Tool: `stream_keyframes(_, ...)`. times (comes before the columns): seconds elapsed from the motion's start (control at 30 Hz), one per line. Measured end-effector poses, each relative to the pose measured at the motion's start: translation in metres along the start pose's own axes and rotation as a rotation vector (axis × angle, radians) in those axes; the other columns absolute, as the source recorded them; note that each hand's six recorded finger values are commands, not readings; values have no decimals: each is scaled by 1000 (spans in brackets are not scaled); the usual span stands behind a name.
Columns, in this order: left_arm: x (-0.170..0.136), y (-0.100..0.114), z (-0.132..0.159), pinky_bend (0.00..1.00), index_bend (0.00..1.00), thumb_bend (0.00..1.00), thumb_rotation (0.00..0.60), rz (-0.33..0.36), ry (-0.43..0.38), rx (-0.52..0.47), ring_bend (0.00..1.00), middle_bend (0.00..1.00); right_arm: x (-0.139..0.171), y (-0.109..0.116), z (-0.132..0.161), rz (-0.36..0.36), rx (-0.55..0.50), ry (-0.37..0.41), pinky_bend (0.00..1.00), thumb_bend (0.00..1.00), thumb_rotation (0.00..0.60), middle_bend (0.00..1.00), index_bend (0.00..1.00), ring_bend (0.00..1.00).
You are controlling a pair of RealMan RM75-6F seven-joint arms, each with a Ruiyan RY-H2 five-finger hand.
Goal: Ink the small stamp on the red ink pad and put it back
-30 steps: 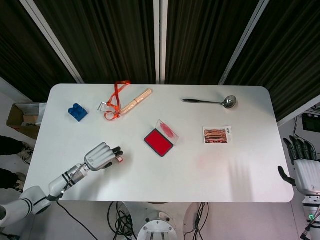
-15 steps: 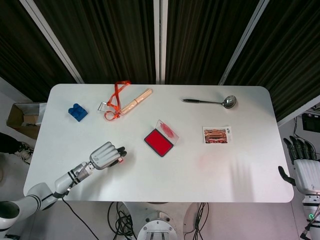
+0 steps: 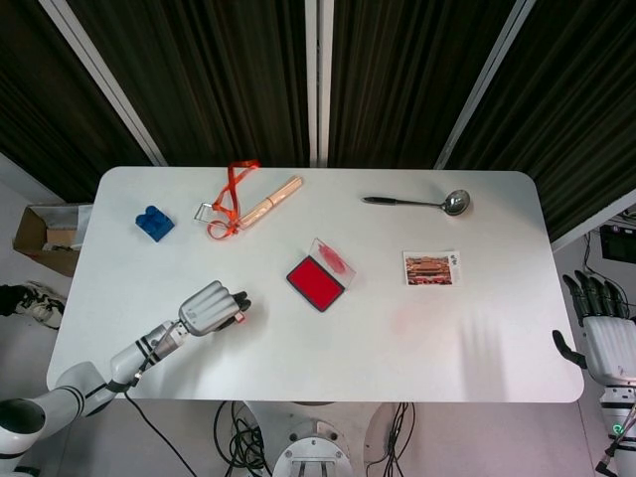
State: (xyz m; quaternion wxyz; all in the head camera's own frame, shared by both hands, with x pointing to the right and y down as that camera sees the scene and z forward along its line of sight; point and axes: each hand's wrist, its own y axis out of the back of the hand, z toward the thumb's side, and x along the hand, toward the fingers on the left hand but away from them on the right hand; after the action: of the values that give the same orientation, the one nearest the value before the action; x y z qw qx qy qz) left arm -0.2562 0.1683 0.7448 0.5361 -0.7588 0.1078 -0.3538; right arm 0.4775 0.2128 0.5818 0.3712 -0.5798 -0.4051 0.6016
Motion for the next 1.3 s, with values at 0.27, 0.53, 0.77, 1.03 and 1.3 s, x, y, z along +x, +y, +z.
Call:
stream_keyframes(0.27,1,-1,-1,1000,524,357,600,5,-1,3,956,521,1,-1,-1,4,2,-5,0,230,600,0,0,0)
stream_keyframes(0.53,1,1,-3,1000,557,375,600,17,7,2,965,552,0,-1,0,5,4,-5,0,230,600,0,0,0)
stream_keyframes(0.77,8,17,-7,1000,577,382,600,53,6,-7,969,573,0,0,0,1,4,-5,0,230,600,0,0,0)
stream_keyframes(1.03,43,60,-10,1000,599,397,600,109,2,-146,974,595,-1,-1,2,1,-4,0,0,230,600,0,0,0)
stream_keyframes(1.3,99,86,3,1000,603,407,600,94,-33,-214,976,599,-1,-1,1,0,-9,1,0,230,600,0,0,0)
